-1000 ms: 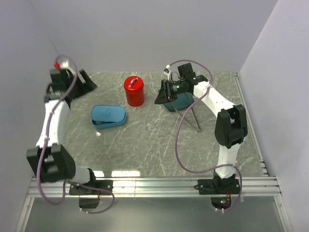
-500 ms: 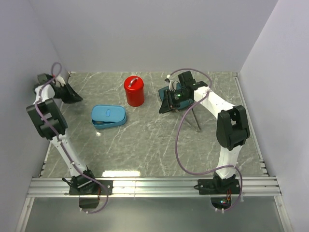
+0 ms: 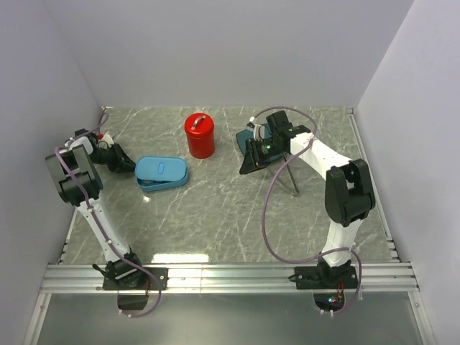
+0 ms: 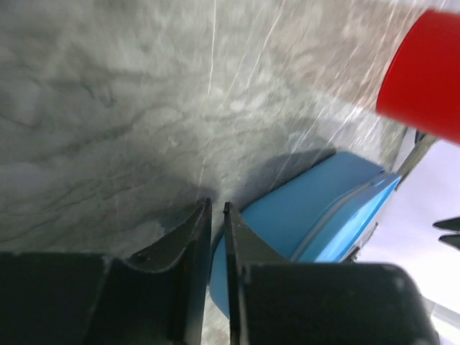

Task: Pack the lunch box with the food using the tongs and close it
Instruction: Move the lunch box

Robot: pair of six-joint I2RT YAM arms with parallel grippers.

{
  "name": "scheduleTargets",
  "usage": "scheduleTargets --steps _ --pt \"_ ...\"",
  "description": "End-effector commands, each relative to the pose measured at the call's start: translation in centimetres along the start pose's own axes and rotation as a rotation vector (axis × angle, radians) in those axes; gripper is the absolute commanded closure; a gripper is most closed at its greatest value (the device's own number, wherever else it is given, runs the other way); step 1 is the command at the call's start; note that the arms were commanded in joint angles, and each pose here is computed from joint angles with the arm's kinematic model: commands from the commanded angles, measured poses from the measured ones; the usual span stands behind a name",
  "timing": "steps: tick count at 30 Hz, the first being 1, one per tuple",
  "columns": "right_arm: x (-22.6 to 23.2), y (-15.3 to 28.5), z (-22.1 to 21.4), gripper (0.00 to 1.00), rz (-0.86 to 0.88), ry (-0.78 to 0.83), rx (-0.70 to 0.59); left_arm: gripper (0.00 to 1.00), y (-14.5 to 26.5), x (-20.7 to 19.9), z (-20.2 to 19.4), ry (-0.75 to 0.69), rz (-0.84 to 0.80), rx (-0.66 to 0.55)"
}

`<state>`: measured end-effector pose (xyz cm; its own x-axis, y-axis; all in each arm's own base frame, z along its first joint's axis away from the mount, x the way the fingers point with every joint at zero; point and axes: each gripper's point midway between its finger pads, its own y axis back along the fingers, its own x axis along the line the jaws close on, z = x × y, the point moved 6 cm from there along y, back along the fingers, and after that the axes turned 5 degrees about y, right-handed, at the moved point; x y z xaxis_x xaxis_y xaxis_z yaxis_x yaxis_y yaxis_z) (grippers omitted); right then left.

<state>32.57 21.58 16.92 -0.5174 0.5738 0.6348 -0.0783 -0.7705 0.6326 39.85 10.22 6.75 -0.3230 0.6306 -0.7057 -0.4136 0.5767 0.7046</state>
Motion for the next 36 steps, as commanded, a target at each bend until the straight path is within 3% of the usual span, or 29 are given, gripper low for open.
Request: scheduleTargets --steps 1,13,20,25,31,36 --pt "0.9 1.1 0.6 0.67 -0.014 0.062 -0.033 0.82 -0.7 0.0 -1.6 -0.028 -0.041 0.052" --pt "0.2 0.8 -0.6 0.67 -0.041 0.052 -0.015 0.93 -1.9 -1.3 -12.3 -0.176 -0.088 0.265" --pt "-0.8 0.5 -2.2 0.68 -0.048 -0.001 0.021 0.99 -4.6 -4.3 -16.3 -0.285 -0.135 0.409" --pt "-1.3 0.8 -2.6 0.68 -0.053 -0.019 0.025 1.00 -6.2 -5.7 -17.8 -0.278 -0.130 0.440" --pt "-1.4 1.0 -2.2 0.68 -0.053 -0.020 0.012 1.00 -7.0 -6.4 -18.7 -0.250 -0.128 0.414" --pt "-1.2 1.1 -1.4 0.68 -0.046 -0.013 -0.011 0.93 -4.8 -7.1 -17.8 -0.269 -0.088 0.230"
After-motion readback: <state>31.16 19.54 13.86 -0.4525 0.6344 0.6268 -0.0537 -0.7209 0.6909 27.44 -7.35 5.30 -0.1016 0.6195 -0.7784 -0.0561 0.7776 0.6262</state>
